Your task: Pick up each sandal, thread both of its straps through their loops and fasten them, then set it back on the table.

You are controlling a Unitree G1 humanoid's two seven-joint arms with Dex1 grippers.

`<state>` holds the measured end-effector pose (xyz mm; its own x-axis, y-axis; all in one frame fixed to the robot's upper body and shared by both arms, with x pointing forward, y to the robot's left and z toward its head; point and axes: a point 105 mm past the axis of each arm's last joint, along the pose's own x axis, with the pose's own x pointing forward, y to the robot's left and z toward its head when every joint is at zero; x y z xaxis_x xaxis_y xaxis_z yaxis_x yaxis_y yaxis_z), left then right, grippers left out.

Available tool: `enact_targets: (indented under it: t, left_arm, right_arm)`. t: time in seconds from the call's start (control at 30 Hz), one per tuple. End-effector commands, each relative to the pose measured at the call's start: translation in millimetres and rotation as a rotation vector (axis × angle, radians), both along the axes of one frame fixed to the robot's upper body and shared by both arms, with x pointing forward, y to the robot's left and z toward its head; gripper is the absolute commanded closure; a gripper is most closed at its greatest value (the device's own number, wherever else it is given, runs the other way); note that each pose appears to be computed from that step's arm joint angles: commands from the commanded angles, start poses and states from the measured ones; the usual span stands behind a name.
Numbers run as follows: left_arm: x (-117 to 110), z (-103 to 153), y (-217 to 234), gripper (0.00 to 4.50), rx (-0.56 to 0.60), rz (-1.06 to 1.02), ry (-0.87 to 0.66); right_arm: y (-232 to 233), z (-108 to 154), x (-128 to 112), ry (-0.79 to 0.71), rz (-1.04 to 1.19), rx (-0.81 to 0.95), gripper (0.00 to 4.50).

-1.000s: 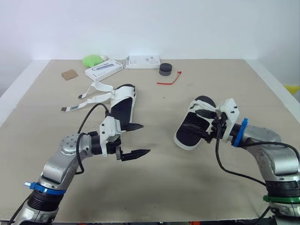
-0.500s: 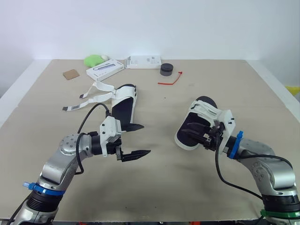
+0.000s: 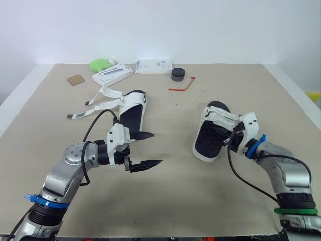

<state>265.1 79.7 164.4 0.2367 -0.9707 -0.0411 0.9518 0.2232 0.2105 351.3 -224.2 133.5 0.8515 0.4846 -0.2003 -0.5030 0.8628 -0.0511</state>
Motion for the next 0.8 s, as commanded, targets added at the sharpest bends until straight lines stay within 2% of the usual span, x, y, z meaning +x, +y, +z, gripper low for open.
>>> enact_targets:
  t: [0.03,0.8]
  left_arm:
    - [-1,13,0,0.0,-0.014,-0.003,-0.051]
    - [-2,13,-3,0.0,-0.014,-0.009,-0.045]
  right_arm:
    - [-8,15,7,-0.068,-0.021,-0.033,4.42]
    - [-27,15,8,-0.109,-0.015,-0.124,4.42]
